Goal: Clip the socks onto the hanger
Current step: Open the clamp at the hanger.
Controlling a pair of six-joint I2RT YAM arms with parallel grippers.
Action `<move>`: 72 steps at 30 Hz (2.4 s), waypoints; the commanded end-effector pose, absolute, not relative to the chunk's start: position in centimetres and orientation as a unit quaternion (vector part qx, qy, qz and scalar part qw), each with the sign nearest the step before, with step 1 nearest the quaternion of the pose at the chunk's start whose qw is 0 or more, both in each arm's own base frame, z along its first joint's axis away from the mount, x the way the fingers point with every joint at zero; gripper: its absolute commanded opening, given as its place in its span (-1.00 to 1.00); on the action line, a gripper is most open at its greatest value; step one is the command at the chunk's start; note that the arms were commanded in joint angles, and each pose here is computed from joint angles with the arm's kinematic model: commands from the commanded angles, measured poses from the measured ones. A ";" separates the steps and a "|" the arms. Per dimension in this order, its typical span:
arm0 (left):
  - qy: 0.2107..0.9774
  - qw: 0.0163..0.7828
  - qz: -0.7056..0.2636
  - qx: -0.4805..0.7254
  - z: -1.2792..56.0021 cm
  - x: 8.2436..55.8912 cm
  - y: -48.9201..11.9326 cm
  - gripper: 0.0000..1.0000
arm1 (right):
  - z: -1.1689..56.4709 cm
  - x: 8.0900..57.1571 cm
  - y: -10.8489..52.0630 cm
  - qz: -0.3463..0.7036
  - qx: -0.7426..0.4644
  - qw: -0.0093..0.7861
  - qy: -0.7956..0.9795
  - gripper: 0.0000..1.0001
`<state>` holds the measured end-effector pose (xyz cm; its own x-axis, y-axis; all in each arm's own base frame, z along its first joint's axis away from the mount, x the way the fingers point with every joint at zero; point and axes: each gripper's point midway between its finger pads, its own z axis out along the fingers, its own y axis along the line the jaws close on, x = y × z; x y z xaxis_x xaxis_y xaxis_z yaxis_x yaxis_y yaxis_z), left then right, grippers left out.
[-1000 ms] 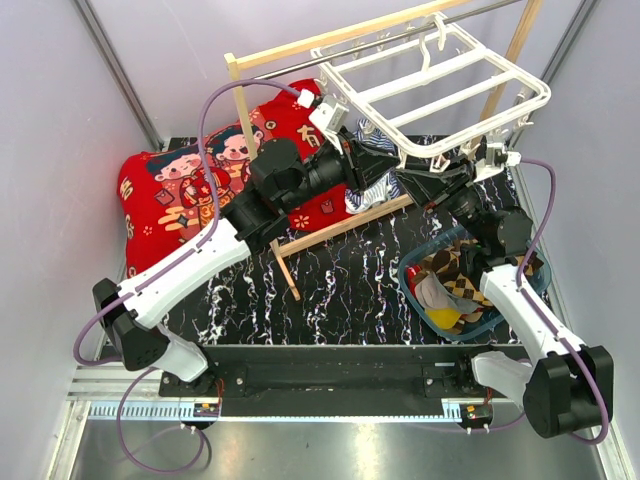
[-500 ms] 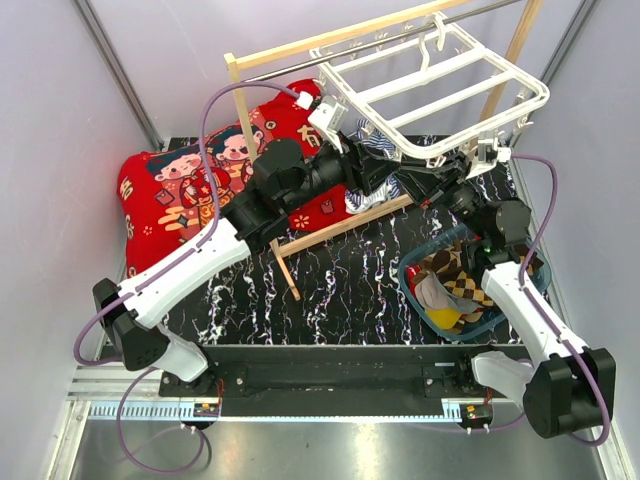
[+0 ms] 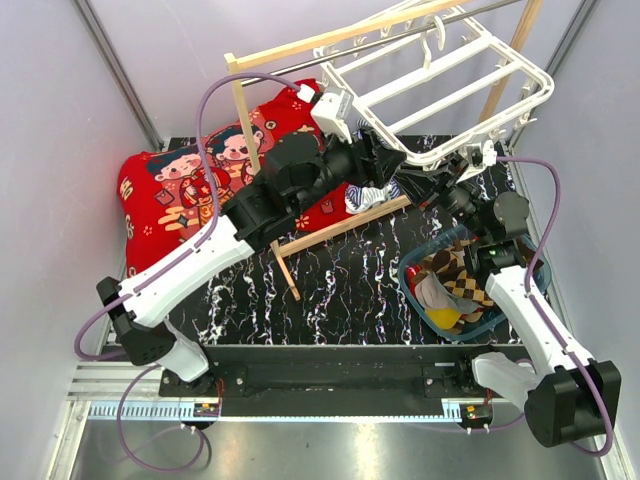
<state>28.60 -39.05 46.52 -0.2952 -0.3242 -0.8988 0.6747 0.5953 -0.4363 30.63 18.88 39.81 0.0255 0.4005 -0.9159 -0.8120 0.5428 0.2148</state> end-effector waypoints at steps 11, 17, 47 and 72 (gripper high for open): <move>0.714 0.583 -0.380 0.077 44.8 30.4 -39.4 0.07 | 42.0 29.9 18.2 0.400 -0.212 0.728 0.514 -0.99; 0.712 0.590 -0.376 0.069 44.9 30.8 -39.3 -0.20 | 41.6 29.7 17.9 0.407 -0.199 0.734 0.506 -0.97; 0.698 0.587 -0.406 0.059 45.8 30.9 -40.4 -1.00 | 40.2 29.8 17.2 0.427 -0.149 0.743 0.493 -0.31; 0.658 0.585 -0.464 0.096 47.9 28.6 -40.9 -1.00 | 42.8 27.6 16.3 0.436 -0.138 0.770 0.446 0.28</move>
<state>29.78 -41.97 43.92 -0.3513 -0.3516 -0.8677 0.6162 0.6109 -0.4970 27.94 16.32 40.33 0.1380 0.5703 -0.8097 -0.7803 0.5661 0.2658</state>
